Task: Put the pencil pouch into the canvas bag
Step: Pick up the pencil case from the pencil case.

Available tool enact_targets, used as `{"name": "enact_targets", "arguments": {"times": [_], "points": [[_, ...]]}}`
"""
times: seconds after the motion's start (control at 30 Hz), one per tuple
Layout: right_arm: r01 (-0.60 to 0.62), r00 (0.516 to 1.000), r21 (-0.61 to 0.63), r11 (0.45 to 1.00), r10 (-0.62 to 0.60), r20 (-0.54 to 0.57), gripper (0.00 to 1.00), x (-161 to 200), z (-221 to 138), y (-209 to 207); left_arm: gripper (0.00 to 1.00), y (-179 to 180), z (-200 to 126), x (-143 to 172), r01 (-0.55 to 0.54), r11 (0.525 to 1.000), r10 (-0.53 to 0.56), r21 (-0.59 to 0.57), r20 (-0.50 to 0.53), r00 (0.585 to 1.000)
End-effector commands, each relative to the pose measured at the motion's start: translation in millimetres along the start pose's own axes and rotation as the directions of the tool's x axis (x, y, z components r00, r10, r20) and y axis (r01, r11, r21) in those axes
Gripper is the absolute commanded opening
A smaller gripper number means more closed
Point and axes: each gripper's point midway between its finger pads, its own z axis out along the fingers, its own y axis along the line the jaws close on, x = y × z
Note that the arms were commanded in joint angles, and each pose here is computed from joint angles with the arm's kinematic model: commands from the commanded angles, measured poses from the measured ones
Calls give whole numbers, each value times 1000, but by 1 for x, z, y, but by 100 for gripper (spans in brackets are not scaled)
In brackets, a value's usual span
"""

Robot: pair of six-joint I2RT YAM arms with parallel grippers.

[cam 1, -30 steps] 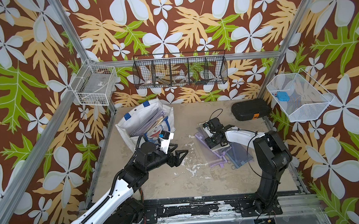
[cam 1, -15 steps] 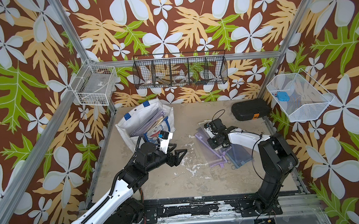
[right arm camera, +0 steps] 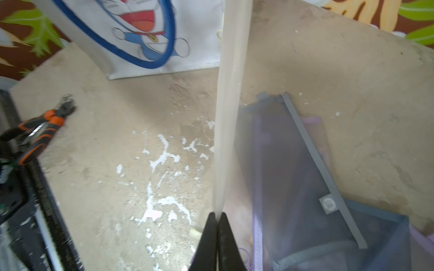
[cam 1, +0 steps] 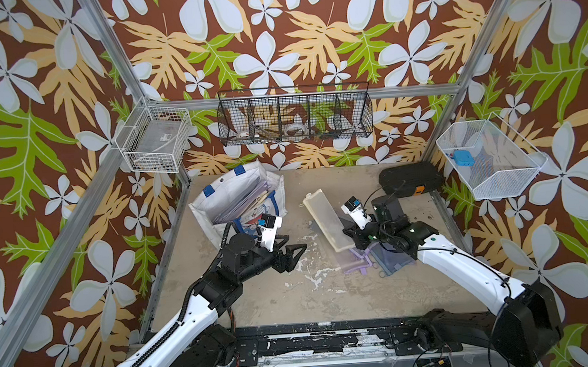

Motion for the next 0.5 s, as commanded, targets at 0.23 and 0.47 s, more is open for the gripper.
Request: {"name": "enact_targets", "arguments": {"times": [0.23,0.47], "points": [[213,946,-322,923,-113,302,0,-54,-76,89,94,-13,-16,-28,-85,983,67,164,112,991],[327,905,-387,862,-167,391,0,-73,-115,124,98,-30,-27,-38,-92,946,30,310,200,979]]}}
